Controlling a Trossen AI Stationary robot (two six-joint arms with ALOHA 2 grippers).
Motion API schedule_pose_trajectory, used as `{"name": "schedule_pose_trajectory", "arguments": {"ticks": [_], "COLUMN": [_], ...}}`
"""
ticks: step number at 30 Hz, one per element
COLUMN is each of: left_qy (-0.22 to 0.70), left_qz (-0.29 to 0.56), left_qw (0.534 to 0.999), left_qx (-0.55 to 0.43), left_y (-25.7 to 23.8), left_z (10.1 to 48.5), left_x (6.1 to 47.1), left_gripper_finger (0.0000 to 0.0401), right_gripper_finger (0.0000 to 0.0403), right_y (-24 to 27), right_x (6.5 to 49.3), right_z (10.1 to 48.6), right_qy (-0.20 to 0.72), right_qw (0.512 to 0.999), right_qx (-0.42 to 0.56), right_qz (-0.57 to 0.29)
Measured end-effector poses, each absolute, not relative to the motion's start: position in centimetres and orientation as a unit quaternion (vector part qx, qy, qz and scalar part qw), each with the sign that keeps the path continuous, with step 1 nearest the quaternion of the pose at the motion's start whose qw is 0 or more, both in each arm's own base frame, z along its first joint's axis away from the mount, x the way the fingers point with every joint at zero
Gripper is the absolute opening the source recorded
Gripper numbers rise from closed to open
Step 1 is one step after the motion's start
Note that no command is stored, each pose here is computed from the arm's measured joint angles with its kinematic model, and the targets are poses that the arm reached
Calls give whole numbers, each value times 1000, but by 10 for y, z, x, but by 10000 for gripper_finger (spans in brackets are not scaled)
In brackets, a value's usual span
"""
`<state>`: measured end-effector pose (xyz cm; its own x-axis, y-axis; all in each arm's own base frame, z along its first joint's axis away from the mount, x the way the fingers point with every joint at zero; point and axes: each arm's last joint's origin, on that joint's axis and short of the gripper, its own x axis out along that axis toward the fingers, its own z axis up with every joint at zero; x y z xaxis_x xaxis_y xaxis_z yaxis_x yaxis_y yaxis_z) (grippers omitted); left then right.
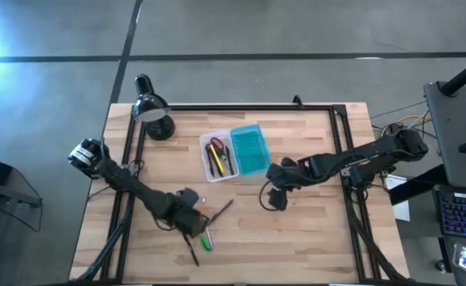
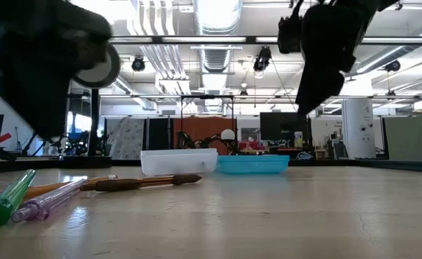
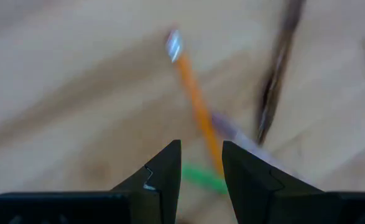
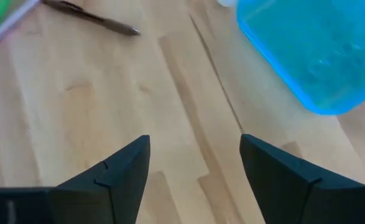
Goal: Pick & place school supplies into a supply box
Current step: Put the pencil into the supply box
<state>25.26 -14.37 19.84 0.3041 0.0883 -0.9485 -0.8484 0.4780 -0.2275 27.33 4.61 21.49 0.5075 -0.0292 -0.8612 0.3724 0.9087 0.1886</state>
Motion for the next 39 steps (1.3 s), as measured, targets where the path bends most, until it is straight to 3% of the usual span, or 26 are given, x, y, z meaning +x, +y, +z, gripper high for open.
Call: {"name": "schedule_pose_trajectory", "arguments": {"ticks": [3,10,16,21,25,29,34,37,39], "left_qy": [485,482,489,485,449,358,330,328,321], "left_qz": [314,234,242,272,295,339,333,344,333], "left_qw": [689,707,709,669,640,616,612,618,645], "left_qx": [-437,-462,-448,-493,-549,-615,-637,-626,-608], "left_y": [-164,-203,-210,-221,-228,-237,-244,-243,-248], "left_z": [204,202,184,180,189,191,192,186,185], "left_x": [241,234,242,251,256,249,252,253,251], "left_gripper_finger": [101,101,101,96,68,15,1,1,1], "right_gripper_finger": [237,235,230,230,230,228,228,224,221], "right_y": [48,50,52,52,52,52,54,57,59], "right_x": [274,282,289,291,291,292,296,307,317], "right_z": [210,208,209,209,208,208,212,220,223], "right_qy": [487,488,479,476,476,472,460,450,449], "right_qw": [842,843,848,848,847,849,856,878,892], "right_qx": [194,186,188,196,196,198,209,153,57], "right_qz": [-131,-130,-127,-130,-130,-129,-113,-47,9]}}
